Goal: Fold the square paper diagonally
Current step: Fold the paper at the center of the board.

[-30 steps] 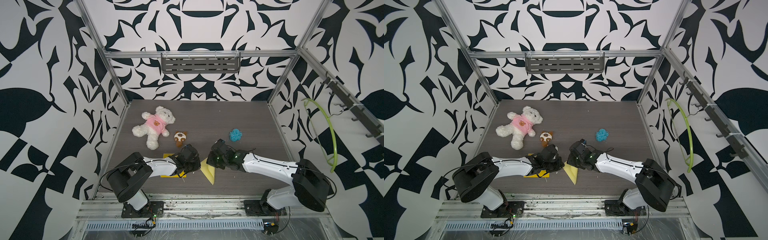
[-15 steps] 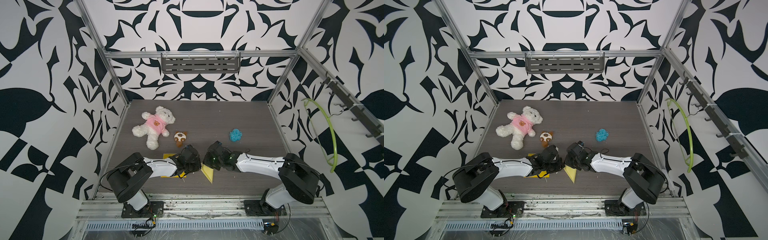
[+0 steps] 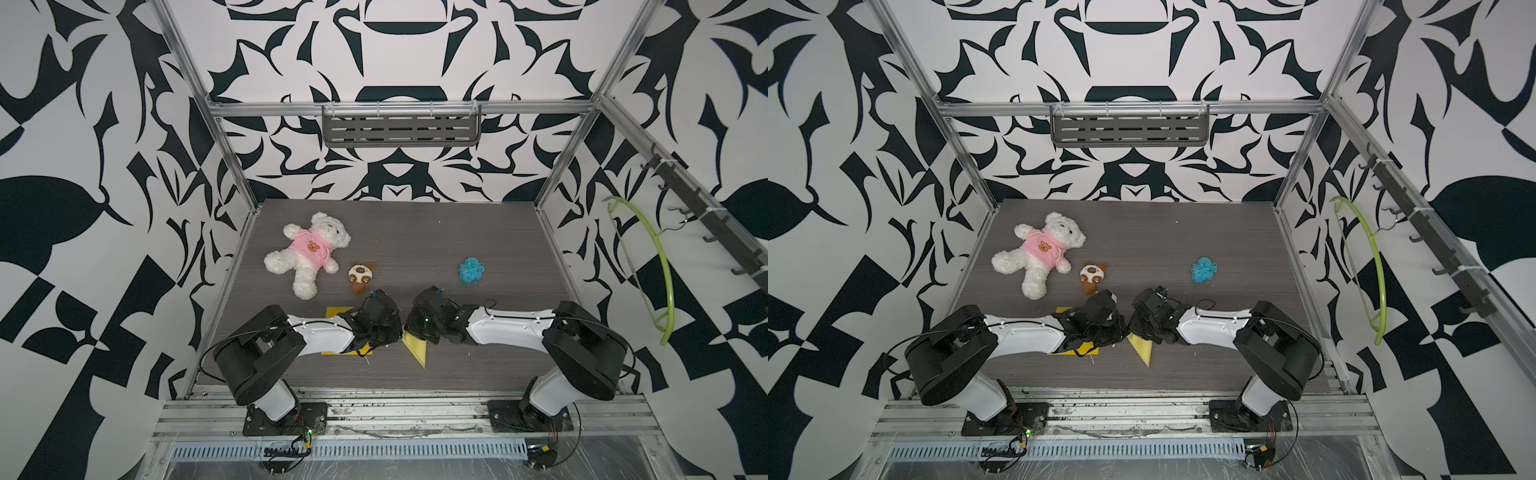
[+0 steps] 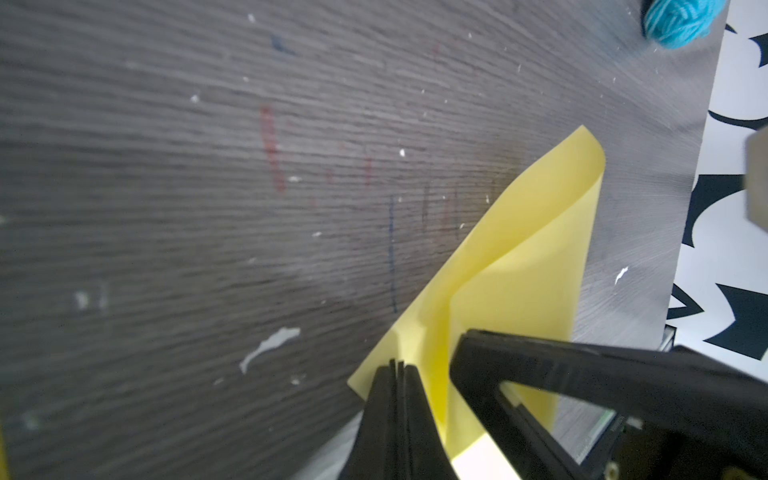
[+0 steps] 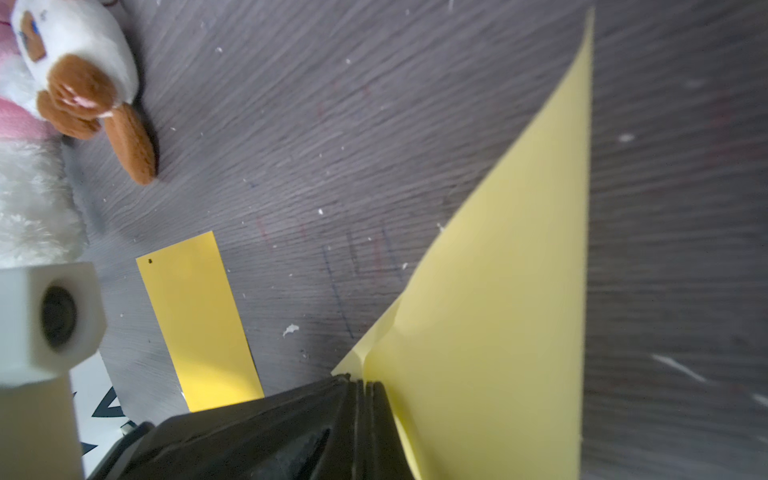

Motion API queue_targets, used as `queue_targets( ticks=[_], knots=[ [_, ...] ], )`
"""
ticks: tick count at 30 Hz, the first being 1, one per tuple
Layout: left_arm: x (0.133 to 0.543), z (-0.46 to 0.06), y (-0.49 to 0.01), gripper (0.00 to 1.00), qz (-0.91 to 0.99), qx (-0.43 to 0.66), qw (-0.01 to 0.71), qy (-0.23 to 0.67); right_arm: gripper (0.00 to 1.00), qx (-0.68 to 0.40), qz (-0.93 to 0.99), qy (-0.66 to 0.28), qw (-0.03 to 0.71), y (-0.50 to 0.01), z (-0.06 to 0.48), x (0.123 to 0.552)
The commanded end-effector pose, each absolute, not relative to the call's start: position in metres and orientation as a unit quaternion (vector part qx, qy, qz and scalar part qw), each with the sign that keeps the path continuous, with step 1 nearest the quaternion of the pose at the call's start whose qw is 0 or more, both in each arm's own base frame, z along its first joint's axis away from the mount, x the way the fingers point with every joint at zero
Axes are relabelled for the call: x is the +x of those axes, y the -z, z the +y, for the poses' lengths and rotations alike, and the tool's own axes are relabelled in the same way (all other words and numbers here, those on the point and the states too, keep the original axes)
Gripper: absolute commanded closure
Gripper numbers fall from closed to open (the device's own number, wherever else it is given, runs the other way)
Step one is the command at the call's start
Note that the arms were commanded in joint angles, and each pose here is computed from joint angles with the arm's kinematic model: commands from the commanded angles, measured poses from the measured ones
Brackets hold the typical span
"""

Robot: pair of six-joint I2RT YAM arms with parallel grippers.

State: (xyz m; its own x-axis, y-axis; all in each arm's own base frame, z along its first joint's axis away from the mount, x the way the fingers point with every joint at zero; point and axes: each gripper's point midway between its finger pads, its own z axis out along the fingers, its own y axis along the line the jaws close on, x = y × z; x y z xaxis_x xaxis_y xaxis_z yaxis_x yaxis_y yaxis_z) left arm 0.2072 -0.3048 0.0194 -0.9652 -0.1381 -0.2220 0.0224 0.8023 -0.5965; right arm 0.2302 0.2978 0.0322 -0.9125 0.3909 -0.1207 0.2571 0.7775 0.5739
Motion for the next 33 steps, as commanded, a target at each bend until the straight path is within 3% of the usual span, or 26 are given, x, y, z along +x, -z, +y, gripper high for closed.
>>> queue_targets(
  ticks=[1,33],
  knots=[
    [0.185,-0.281,0.010,1.00,0.962,-0.032,0.088,0.255,1.00,0.174,0.929,-0.304,0.117,-0.036,0.306,0.230],
    [0.183,-0.284,0.008,1.00,0.963,-0.029,0.085,0.255,1.00,0.178,0.935,-0.286,0.114,-0.016,0.304,0.230]
  ],
)
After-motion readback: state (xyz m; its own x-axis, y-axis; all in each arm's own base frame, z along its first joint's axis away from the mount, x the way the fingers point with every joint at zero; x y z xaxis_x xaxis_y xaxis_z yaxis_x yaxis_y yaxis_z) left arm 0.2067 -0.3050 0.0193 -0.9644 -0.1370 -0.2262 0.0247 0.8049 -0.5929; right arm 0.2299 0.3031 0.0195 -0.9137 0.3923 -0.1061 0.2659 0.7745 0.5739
